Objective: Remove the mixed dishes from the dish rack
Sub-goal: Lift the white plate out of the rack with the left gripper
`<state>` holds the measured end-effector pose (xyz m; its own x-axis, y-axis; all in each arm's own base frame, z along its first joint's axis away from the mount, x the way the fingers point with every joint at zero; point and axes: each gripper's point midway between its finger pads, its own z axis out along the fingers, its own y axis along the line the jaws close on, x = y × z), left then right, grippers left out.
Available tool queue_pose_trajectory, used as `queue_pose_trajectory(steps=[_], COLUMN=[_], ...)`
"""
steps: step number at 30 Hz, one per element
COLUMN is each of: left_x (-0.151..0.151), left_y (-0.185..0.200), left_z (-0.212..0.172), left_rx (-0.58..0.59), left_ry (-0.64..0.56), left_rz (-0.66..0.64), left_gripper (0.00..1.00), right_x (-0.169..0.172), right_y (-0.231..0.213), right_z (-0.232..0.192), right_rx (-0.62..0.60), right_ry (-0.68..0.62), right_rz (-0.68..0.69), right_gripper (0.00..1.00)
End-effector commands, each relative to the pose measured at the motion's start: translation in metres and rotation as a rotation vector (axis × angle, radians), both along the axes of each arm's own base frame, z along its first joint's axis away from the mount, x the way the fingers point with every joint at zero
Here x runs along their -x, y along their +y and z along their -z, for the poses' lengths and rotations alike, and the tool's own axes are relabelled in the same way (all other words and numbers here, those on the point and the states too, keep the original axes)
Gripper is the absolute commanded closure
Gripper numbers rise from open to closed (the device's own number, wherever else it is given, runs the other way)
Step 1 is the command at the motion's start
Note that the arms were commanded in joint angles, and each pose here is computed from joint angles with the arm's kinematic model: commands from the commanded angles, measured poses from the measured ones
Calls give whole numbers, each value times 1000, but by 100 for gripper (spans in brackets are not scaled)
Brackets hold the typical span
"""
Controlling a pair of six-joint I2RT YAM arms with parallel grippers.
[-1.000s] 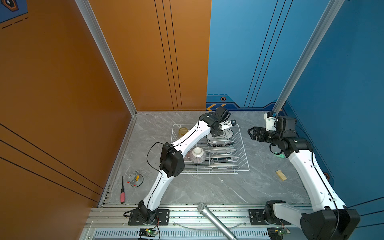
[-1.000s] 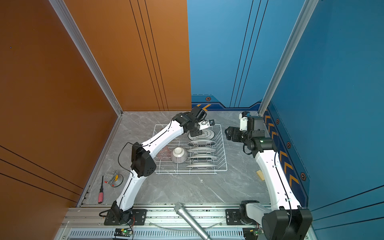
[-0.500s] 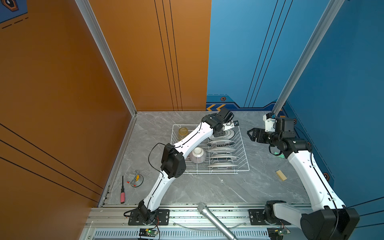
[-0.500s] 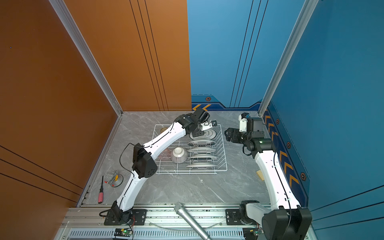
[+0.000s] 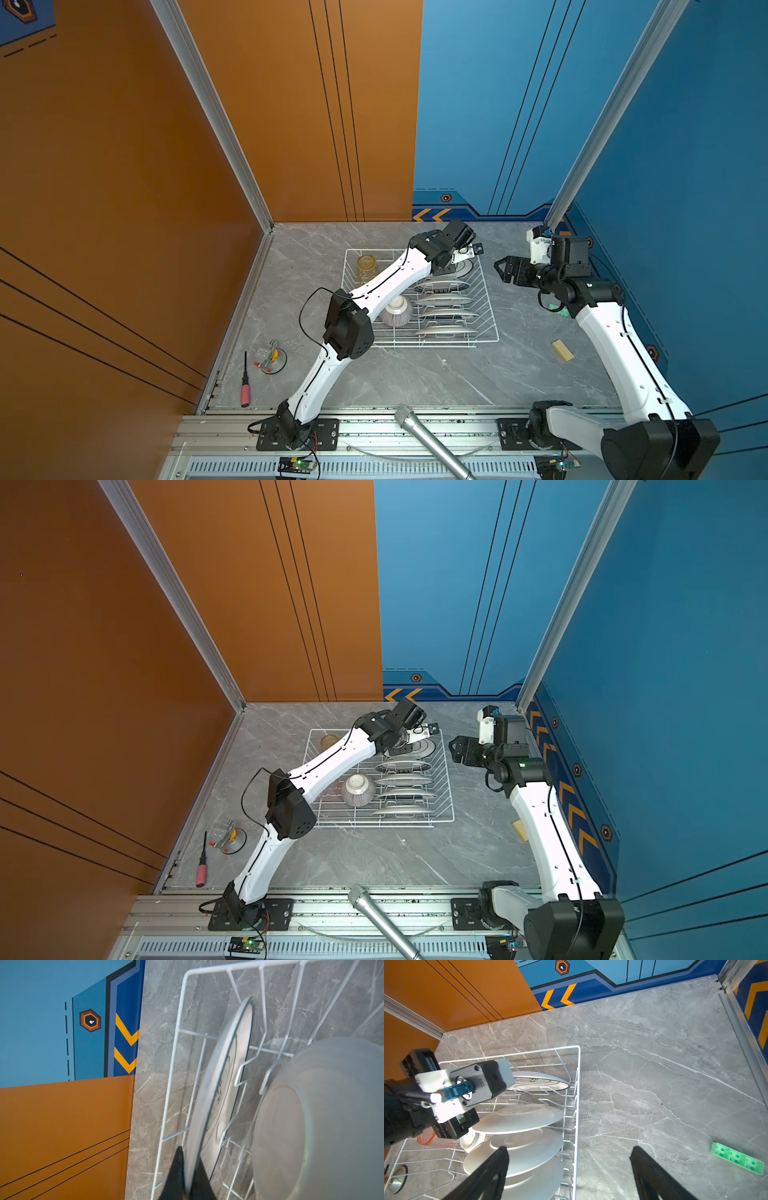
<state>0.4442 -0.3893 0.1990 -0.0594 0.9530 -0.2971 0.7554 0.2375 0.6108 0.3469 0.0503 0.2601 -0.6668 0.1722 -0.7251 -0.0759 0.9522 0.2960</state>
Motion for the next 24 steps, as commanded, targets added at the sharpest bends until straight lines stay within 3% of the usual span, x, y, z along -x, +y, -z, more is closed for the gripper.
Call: queue_pose_trajectory(steps=[1, 17, 24], left_x=[14, 24, 26], left_y=[-7, 6, 26], left_z=[-69, -123, -164], left_rx=[133, 229, 351], left_ry=[-89, -148, -167], left_rz=[-6, -21, -72], left_gripper=[100, 100, 100], right_x=[0, -3, -4], right_y=[1, 4, 2], right_z=[-7, -9, -14], right_rx=[-28, -65, -124], right_ry=[-28, -35, -49], right_rz=[0, -9, -11], right_gripper=[10, 10, 11])
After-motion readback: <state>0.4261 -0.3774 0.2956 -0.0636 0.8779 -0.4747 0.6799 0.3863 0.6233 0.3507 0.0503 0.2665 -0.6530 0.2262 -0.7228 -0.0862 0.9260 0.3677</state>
